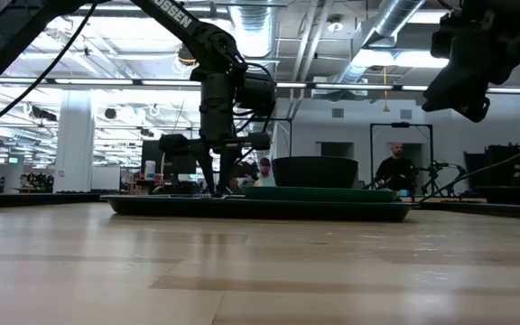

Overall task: Set up tray
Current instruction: Return to Home Position

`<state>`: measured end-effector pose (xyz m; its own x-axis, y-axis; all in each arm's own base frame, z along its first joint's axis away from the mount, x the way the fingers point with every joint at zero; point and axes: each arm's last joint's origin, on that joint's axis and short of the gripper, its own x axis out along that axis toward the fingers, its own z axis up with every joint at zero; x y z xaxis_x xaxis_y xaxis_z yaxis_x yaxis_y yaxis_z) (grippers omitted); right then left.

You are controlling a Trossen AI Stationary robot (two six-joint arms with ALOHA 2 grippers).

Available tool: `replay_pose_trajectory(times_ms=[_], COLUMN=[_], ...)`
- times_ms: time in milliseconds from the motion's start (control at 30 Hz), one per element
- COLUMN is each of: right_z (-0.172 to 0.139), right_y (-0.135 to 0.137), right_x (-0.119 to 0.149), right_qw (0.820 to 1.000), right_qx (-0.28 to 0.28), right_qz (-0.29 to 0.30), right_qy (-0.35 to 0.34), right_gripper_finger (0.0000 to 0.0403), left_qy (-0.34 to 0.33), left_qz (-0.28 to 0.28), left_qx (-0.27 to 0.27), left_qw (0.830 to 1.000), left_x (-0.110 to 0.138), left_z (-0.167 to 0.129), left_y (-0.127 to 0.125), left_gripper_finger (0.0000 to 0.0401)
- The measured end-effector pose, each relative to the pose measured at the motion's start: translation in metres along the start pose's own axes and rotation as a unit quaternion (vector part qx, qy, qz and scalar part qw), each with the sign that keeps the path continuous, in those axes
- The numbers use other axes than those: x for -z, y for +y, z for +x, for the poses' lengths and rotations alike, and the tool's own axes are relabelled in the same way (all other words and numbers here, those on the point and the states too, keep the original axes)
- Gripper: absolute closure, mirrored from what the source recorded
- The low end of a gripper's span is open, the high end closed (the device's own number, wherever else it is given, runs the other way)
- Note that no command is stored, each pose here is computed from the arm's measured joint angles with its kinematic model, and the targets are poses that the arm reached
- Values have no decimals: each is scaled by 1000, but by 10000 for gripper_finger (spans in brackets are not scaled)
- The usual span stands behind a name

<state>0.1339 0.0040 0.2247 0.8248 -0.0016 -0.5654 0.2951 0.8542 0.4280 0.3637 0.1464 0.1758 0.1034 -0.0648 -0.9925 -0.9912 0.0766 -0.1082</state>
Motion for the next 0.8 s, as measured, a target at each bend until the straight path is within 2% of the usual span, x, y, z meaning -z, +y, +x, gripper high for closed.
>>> replay_pose_trajectory(times_ms=[167, 433, 667, 800], right_z=[0, 0, 0, -5], right_y=[-3, -3, 0, 1], right_x=[0, 1, 3, 2], right_qw=[999, 999, 996, 992], right_qx=[37, 36, -26, -39], right_qz=[-14, -26, -80, -121], right_qy=[-11, -8, 28, 13], right_gripper_finger=[301, 301, 301, 301], left_qy=[0, -10, -66, -116], left_qz=[1, 16, 93, 139], left_qx=[0, -1, -11, -16], left_qw=[1000, 1000, 993, 983], left_x=[0, -1, 1, 10], left_z=[0, -4, -45, -79], left_y=[0, -2, -18, -31], left_gripper_finger=[344, 344, 344, 344])
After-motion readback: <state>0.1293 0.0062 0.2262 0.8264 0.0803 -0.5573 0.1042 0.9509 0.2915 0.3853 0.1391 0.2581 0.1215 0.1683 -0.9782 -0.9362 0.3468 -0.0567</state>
